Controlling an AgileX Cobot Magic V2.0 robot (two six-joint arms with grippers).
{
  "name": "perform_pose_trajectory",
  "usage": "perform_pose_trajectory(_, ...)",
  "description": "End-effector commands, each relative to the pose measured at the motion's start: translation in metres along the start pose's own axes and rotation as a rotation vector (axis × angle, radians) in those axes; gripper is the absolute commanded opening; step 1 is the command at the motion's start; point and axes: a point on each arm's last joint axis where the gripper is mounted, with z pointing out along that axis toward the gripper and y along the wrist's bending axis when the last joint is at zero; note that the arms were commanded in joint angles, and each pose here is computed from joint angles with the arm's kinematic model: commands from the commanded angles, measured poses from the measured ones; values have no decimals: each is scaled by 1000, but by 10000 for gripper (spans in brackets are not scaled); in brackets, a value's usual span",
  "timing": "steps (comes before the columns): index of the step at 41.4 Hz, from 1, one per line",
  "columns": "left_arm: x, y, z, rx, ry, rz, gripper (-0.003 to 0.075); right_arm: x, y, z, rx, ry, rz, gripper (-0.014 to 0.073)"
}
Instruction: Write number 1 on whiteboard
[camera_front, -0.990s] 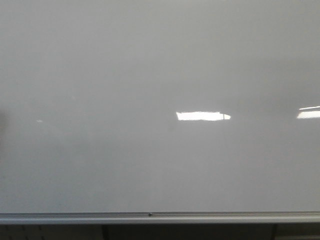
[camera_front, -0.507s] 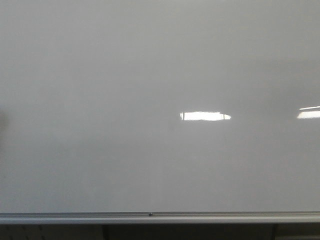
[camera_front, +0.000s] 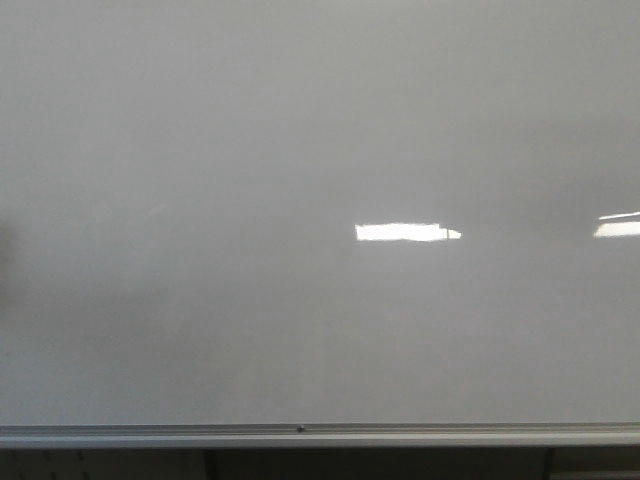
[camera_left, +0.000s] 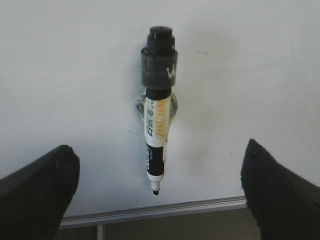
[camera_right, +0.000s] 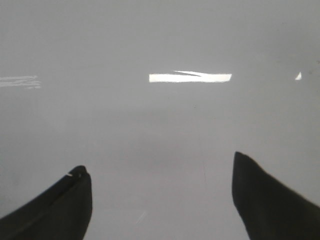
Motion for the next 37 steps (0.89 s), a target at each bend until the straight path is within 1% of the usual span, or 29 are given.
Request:
perform_pose_trajectory(1,-11,5,10,-5,-100,-11,618,-17,1,-2,2,-91,-5,601)
perform_pose_trajectory(12,0,4,41,19,-139,-6,618,-17,1,-2,2,-92,-5,601)
perform_pose_trajectory(22,15,0,60,40,-106,-5,618,-17,1,-2,2,-92,-5,601)
perform_pose_trajectory(25,16,0,63,42,-120,18,618,-17,1,-2,2,-92,-5,601)
perform_pose_trajectory(34,13,-1,69,47,-195,11,618,-17,1,-2,2,-92,-5,601)
perform_pose_trajectory(37,15,-1,71,40,-195,-2,618,-17,1,-2,2,-92,-5,601)
